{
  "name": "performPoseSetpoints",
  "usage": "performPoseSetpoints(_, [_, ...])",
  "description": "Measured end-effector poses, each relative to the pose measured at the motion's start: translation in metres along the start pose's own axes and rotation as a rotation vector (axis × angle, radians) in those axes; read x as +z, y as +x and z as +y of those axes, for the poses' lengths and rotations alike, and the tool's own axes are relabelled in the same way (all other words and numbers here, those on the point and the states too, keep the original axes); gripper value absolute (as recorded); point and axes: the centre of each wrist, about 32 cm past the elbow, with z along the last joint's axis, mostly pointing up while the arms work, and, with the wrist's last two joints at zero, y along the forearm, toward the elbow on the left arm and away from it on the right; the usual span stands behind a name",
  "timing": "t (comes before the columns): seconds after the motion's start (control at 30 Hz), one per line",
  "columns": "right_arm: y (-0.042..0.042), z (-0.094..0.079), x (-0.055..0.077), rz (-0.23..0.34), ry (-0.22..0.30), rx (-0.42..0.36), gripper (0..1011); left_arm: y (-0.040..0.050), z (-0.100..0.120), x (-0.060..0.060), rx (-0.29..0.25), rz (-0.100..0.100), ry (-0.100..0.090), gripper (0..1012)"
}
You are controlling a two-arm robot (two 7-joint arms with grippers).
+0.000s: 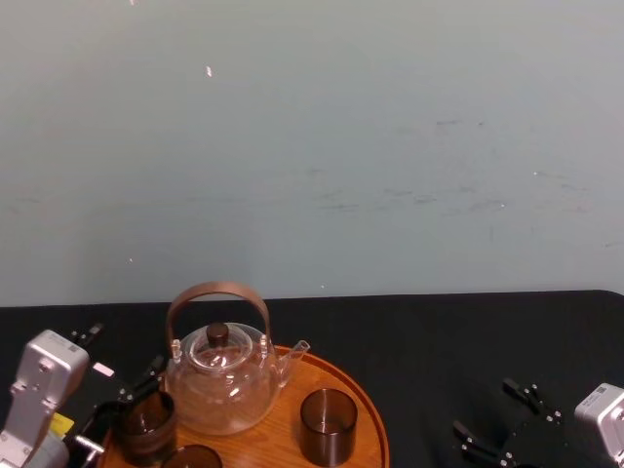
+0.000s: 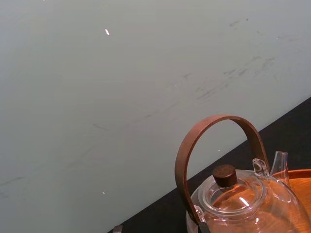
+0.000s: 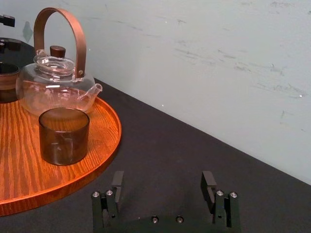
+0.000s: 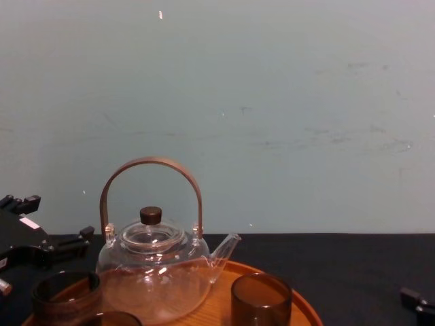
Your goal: Pick up the glass from the table and place it on the tray.
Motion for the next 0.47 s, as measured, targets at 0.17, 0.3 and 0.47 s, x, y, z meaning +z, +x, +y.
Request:
performPoseSetpoints(0.17, [0.0000, 0.0001, 0.0001, 0.000, 0.001, 0.003, 1002, 0.0000, 0.0000, 0.0000, 0.000, 0.000, 0.000, 1001])
performPoseSetpoints(0.3, [0.0000, 0.0002, 0.0003, 0.000, 0.002, 0.005, 1002, 0.0000, 0.0000, 0.0000, 0.000, 0.000, 0.000, 1002])
performPoseSetpoints(0.47, [0.0000, 0.0003, 0.0005, 0.001, 0.003, 0.006, 1002, 0.0000, 0.0000, 0.0000, 0.000, 0.000, 0.000, 1001])
